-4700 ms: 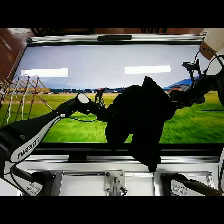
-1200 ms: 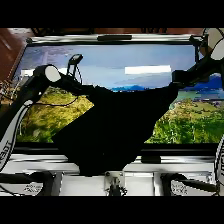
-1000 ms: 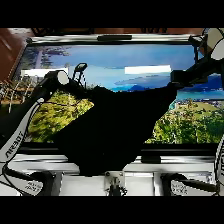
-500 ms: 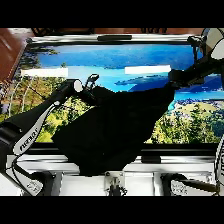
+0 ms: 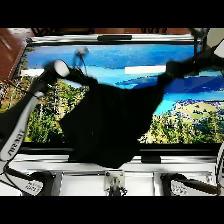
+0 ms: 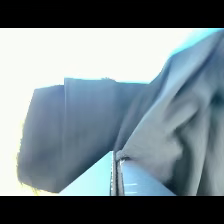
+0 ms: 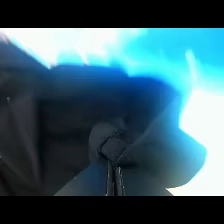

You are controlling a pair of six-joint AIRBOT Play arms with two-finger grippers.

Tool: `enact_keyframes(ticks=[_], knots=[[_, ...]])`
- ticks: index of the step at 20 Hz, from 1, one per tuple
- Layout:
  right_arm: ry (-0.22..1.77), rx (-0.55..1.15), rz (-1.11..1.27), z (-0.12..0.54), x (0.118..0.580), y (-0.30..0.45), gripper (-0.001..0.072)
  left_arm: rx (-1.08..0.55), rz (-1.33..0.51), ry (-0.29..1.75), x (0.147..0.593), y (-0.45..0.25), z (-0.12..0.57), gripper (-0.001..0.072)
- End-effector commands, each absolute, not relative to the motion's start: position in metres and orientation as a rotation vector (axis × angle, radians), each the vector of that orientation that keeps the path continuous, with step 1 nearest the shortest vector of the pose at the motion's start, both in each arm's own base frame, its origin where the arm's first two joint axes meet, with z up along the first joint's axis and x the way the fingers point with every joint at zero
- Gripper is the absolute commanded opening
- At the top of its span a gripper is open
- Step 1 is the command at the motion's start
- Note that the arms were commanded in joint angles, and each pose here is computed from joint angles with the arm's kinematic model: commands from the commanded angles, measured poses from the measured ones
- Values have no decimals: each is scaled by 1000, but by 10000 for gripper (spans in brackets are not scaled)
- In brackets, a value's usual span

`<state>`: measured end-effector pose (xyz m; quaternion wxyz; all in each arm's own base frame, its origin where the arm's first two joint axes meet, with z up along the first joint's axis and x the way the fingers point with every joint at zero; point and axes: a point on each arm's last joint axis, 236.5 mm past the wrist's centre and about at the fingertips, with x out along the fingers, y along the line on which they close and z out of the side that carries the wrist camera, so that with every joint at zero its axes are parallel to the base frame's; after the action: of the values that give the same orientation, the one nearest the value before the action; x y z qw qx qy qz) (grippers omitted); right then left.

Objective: Fold the shirts.

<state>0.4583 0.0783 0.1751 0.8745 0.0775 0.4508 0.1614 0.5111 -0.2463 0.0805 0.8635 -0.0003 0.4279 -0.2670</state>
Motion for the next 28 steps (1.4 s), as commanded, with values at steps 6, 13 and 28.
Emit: enact_keyframes(ticks=[6, 13, 28], knots=[[-545, 518, 306, 591, 457, 29, 54, -159, -337, -422, 443, -117, 571, 44], [169, 136, 547, 441, 428, 121, 54, -91, -384, 499, 417, -133, 314, 41], [1210, -195, 418, 175, 314, 100, 53, -48, -319, 985, 370, -124, 131, 44]])
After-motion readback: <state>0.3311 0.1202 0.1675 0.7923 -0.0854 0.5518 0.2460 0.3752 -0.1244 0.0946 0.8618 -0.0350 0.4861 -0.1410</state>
